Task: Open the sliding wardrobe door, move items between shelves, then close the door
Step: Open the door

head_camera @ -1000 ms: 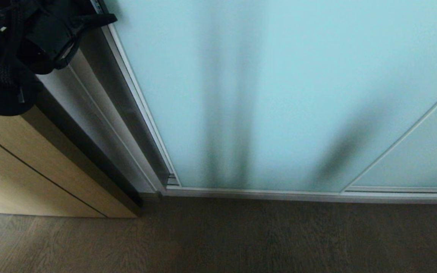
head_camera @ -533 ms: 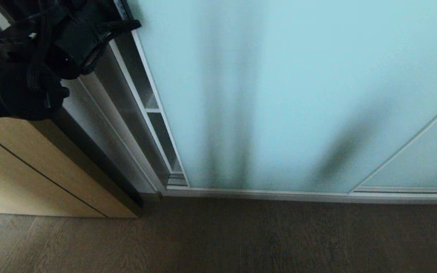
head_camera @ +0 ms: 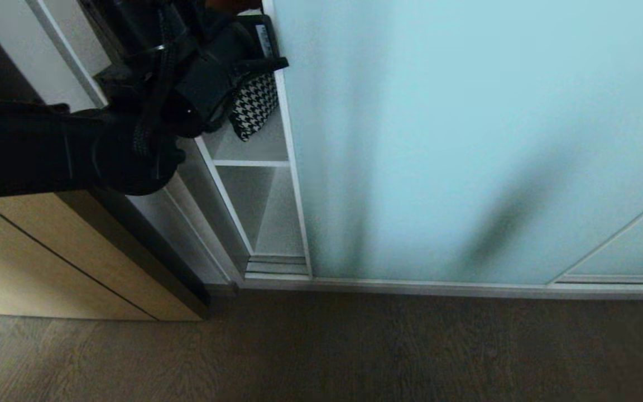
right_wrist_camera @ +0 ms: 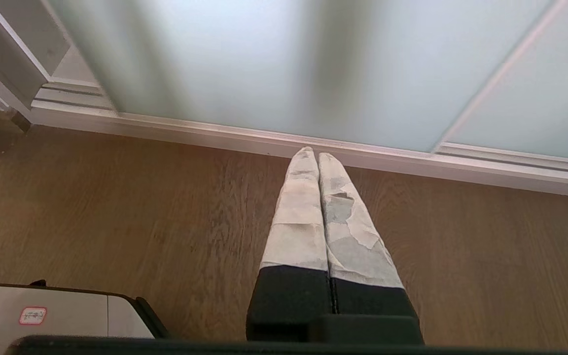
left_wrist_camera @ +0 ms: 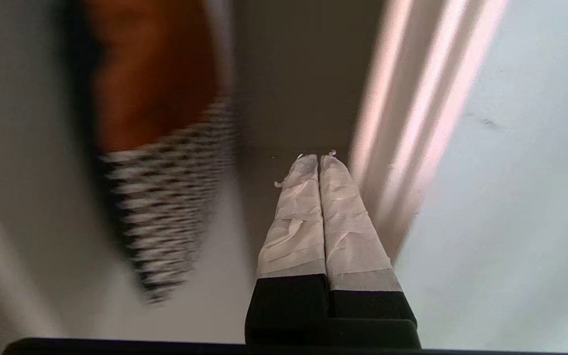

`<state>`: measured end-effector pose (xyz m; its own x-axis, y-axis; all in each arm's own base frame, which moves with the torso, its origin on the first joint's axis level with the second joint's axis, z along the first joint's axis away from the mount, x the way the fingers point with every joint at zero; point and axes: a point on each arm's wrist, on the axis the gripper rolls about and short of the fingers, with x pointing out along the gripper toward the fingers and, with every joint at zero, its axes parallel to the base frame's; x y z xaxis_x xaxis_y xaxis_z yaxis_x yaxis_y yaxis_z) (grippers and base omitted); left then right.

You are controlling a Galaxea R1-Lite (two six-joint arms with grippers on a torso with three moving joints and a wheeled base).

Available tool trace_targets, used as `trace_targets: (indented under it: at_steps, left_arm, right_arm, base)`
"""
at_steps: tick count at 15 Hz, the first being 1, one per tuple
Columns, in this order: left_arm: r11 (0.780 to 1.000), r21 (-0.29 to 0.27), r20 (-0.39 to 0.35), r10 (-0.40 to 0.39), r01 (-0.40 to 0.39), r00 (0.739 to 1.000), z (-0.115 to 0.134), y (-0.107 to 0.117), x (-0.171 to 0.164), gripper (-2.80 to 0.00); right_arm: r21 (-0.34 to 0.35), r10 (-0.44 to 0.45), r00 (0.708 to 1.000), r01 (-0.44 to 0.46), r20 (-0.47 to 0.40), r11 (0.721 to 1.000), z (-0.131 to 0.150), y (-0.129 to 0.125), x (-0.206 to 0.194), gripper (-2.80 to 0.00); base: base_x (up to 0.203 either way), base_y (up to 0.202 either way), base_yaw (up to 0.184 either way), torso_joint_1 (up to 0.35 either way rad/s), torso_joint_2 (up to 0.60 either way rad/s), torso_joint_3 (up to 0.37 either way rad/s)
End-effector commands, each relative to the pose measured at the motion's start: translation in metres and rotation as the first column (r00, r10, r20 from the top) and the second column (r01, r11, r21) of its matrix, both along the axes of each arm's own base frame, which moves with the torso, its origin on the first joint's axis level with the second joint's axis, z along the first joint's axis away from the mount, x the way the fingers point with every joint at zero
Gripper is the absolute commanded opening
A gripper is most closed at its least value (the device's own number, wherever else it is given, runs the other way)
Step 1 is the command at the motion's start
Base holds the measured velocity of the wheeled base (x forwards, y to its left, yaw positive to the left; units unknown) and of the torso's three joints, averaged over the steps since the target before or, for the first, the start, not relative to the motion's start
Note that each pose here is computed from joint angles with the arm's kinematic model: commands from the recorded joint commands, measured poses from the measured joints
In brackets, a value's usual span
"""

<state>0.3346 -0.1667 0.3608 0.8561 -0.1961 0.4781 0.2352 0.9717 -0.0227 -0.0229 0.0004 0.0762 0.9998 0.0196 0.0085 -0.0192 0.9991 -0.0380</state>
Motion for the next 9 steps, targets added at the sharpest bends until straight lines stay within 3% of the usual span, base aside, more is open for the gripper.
trace_targets:
  at_steps: [1, 7, 9]
  left_arm:
    - [0.999, -0.006, 0.006, -0.05, 0.05, 0.999, -0.007, -0.029, 0.007, -2.8]
    - [0.989, -0.012, 0.025, -0.145, 0.146, 0.989, -0.023, -0.084, 0.025, -2.8]
    - [0.988, -0.011, 0.031, -0.156, 0.157, 0.987, -0.023, -0.09, 0.024, -2.8]
  right_arm:
    - [0.0, 0.0, 1.0, 0.0, 0.001, 1.0, 0.0, 0.0, 0.0, -2.8]
    - [0.0, 0.0, 1.0, 0.0, 0.001, 1.0, 0.0, 0.0, 0.0, -2.8]
    - [0.0, 0.0, 1.0, 0.0, 0.001, 1.0, 0.0, 0.0, 0.0, -2.8]
  base:
    - [0.0, 0.0, 0.0, 0.0, 0.0, 0.0]
    - [0.0, 0.0, 0.0, 0.0, 0.0, 0.0]
    - [0.0, 0.0, 0.0, 0.0, 0.0, 0.0]
